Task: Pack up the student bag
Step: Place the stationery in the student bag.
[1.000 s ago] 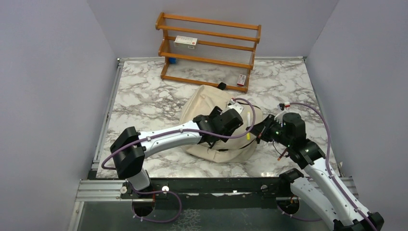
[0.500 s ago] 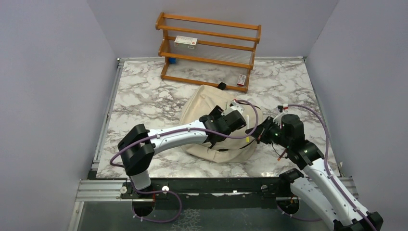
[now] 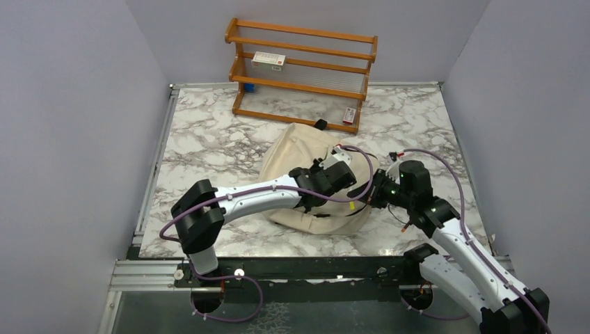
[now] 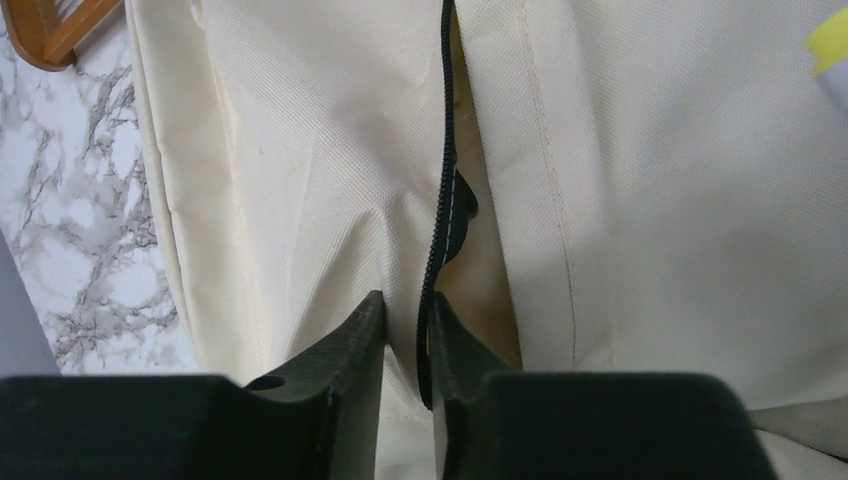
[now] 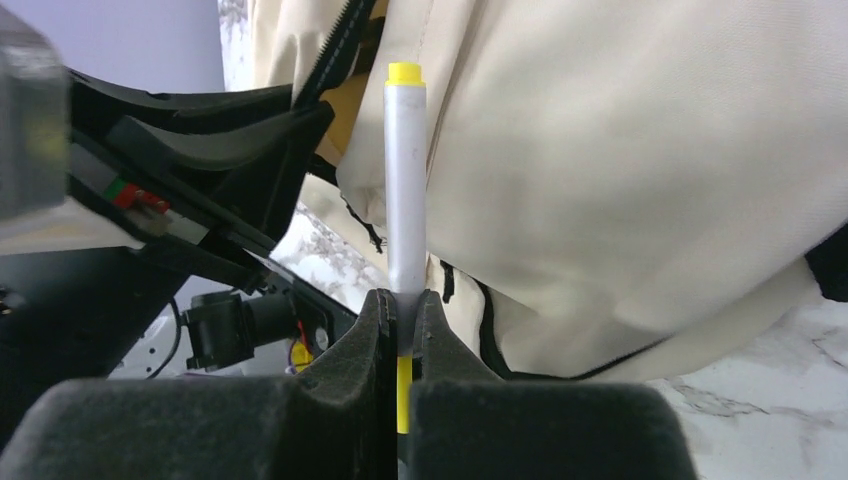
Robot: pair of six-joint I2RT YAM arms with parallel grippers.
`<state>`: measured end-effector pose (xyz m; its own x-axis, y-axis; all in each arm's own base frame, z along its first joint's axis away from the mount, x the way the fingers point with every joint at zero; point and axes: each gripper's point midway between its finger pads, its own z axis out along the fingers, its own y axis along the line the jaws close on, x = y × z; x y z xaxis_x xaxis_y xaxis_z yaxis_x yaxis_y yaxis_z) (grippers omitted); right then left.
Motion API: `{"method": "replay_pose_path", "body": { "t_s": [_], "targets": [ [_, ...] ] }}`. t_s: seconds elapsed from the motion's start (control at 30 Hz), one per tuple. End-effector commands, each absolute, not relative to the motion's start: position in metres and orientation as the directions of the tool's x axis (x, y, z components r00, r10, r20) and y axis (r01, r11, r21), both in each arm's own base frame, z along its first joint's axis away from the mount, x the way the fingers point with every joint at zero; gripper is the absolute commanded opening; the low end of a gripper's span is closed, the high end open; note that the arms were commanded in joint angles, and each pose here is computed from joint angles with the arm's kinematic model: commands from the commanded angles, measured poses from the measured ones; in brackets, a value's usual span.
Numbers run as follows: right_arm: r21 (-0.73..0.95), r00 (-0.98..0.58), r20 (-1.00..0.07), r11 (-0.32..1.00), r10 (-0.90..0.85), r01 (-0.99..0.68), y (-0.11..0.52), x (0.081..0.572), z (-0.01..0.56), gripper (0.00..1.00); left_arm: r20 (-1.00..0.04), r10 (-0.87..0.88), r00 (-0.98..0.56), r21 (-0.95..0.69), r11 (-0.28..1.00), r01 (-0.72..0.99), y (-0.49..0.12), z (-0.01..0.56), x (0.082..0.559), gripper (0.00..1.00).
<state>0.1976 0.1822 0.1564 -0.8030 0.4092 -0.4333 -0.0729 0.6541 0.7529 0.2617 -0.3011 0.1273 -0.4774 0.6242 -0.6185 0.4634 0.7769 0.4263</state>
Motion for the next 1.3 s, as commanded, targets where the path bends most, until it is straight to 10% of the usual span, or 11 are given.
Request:
{"method": "replay_pose_path", "body": {
  "t_s": [0.0, 0.27, 1.27],
  "targets": [
    [0.789, -0.832, -0.436, 0.590, 0.344, -0.169, 0.202, 0.198, 0.173, 0.01, -0.701, 0.551, -0.452, 0.392, 0.828, 0.401, -0.296, 0.158, 0.265, 0.16],
    [0.839, -0.915, -0.347, 0.503, 0.204, -0.205, 0.228, 0.193, 0.186, 0.01, -0.793, 0.429, -0.433, 0.260, 0.880, 0.397, -0.302, 0.179, 0.260, 0.00],
    [0.866, -0.965, -0.224, 0.482, 0.134, -0.134, 0.274, 0.257, 0.159, 0.01, -0.845, 0.299, -0.443, 0.056, 0.874, 0.482, -0.333, 0.178, 0.247, 0.00]
  ]
}}
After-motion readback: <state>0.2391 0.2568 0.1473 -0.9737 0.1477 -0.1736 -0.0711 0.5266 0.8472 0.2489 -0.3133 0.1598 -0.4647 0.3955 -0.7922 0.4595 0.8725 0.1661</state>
